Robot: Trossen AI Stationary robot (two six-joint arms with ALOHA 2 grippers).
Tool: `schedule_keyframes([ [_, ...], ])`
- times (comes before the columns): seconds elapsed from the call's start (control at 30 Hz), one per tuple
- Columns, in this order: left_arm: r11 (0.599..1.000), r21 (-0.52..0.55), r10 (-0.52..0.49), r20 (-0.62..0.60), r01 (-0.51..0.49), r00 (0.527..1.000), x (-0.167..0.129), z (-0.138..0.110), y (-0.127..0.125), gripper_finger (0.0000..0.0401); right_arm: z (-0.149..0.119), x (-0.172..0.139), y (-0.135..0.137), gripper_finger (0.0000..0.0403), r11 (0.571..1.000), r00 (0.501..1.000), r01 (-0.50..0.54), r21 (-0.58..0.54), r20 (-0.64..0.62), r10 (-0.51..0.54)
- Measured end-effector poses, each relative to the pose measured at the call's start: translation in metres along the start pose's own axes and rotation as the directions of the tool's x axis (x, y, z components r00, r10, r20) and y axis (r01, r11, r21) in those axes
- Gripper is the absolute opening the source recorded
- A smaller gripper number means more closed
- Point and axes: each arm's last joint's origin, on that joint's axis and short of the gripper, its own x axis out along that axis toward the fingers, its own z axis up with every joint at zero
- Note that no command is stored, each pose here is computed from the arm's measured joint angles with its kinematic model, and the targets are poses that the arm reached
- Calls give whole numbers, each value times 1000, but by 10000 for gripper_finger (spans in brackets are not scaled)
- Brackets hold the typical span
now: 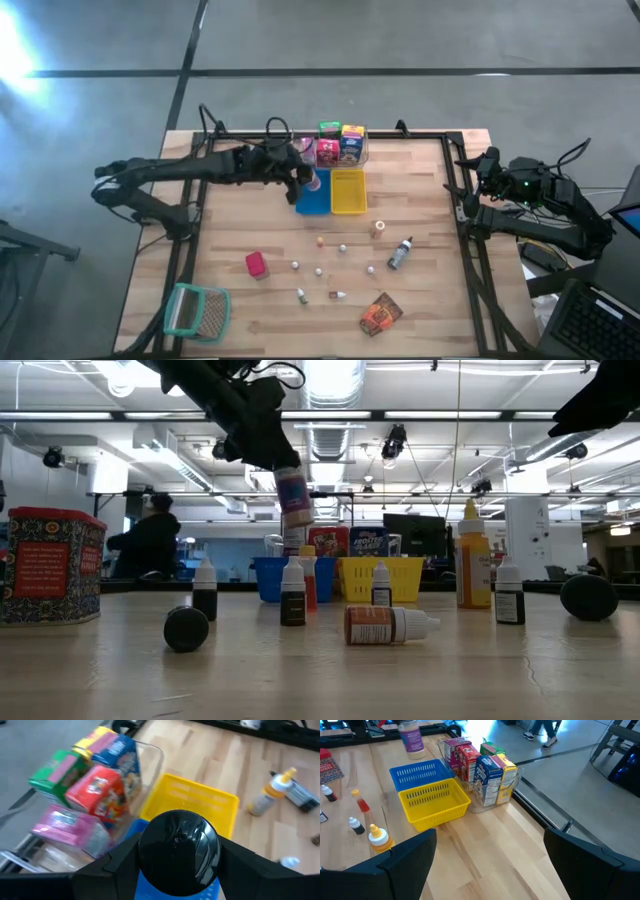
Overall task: Pick & Place Kitchen Items
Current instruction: Put the black seasoning bottle into the blue bin
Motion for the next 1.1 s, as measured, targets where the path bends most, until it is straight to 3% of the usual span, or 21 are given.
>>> schedule_keyframes([
  [0.4, 998, -47, 40, -24, -41, 999, 14, 4, 19, 220, 0, 0, 0, 364, 1000, 1000, 0, -1, 0, 0],
  [1.1, 996, -74, 41, -175, -55, 984, 96, -32, 28, 220, 0, 0, 0, 363, 1000, 1000, 0, -1, 0, 0],
])
